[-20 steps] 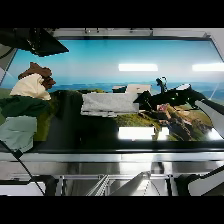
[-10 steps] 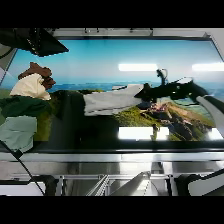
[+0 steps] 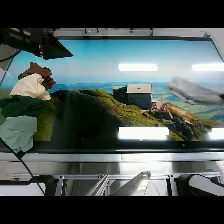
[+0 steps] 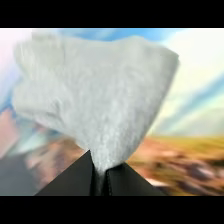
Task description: Fold the shirts.
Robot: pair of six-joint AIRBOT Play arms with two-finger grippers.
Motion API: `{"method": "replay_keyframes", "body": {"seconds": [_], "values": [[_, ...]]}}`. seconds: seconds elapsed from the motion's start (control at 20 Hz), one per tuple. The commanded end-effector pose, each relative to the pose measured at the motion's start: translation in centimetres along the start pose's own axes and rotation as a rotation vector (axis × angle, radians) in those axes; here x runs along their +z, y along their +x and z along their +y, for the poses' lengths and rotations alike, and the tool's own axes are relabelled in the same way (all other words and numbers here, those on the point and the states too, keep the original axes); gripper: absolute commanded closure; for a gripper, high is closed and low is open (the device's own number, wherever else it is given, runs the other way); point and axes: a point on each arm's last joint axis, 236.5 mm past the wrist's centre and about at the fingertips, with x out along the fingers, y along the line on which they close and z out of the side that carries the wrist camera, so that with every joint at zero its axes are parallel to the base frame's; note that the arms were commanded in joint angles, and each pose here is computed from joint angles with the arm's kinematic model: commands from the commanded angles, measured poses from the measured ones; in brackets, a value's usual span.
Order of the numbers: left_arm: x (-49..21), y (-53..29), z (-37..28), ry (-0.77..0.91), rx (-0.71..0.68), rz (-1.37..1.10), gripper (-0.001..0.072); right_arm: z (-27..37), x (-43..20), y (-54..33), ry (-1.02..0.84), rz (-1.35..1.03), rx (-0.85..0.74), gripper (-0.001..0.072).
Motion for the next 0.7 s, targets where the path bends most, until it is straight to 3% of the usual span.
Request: {"method": "replay_keyframes", "body": {"seconds": [0.0, 0.2, 0.5, 0.6, 0.65], "values": [[-0.7, 2.0, 0.1, 0.018, 0.038, 0.048, 0.0689, -13.7, -2.8, -4.3, 0.225, -0.061, -0.226, 0.0698], [-3.0, 5.0, 0.3, -0.029, -0.009, 0.135, 0.0689, -21.6, -7.2, -5.7, 0.381, -0.083, -0.312, 0.0698], [-5.4, 7.3, 2.0, -0.108, -0.039, 0.193, 0.0689, -24.1, -7.4, -7.7, 0.43, -0.125, -0.341, 0.0685], [-5.3, 7.2, 2.0, -0.107, -0.038, 0.19, 0.0689, -23.0, -8.3, -7.6, 0.437, -0.07, -0.306, 0.0167], [-5.3, 7.2, 2.0, -0.108, -0.038, 0.19, 0.0689, -22.3, -8.7, -7.8, 0.457, -0.035, -0.288, 0.0161]]}}
